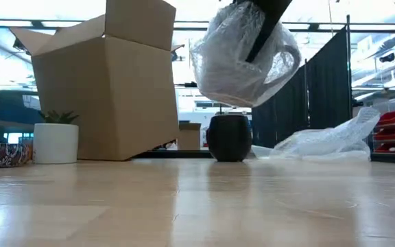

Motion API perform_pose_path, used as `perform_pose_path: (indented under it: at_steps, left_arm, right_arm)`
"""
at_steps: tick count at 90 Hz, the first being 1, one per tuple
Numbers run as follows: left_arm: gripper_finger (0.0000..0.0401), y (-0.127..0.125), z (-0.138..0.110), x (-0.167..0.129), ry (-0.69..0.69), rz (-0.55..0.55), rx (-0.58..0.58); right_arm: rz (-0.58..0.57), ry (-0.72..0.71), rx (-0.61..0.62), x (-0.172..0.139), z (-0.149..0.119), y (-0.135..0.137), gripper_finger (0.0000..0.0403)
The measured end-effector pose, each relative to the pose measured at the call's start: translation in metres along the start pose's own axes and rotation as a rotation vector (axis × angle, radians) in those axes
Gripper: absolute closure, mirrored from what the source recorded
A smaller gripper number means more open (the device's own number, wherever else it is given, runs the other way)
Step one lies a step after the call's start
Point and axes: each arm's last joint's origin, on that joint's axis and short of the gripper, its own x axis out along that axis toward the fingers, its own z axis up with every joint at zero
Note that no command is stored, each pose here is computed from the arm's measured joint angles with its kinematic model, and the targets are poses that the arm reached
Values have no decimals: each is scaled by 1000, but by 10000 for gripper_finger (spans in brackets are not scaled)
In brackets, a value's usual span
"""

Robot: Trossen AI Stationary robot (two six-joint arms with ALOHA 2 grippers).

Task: Wrap mug
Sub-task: Put the wrapped blue mug into the box

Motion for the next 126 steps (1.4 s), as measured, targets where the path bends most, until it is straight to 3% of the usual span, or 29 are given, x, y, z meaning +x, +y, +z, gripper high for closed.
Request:
perform_pose_path:
  at_steps: [22, 50, 78, 96, 113, 126]
  left_arm:
    - [286, 4, -7, 26, 113, 114, 10]
    - [396, 0, -17, 93, 307, 231, 28]
    - [401, 25, -41, 168, 560, 338, -67]
    - [401, 48, -63, 201, 756, 404, -98]
    - [401, 55, -81, 207, 961, 405, -129]
    - [401, 53, -79, 201, 980, 309, -167]
  right_arm:
    - [1, -3, 0, 0, 0, 0, 399]
    - [4, -5, -18, -1, -1, 4, 399]
    - [15, -9, -75, -4, -4, 18, 399]
    - [20, -11, -93, -5, -6, 25, 399]
    - [21, -11, -96, -5, -6, 26, 399]
    - [20, -11, -95, -5, -6, 25, 399]
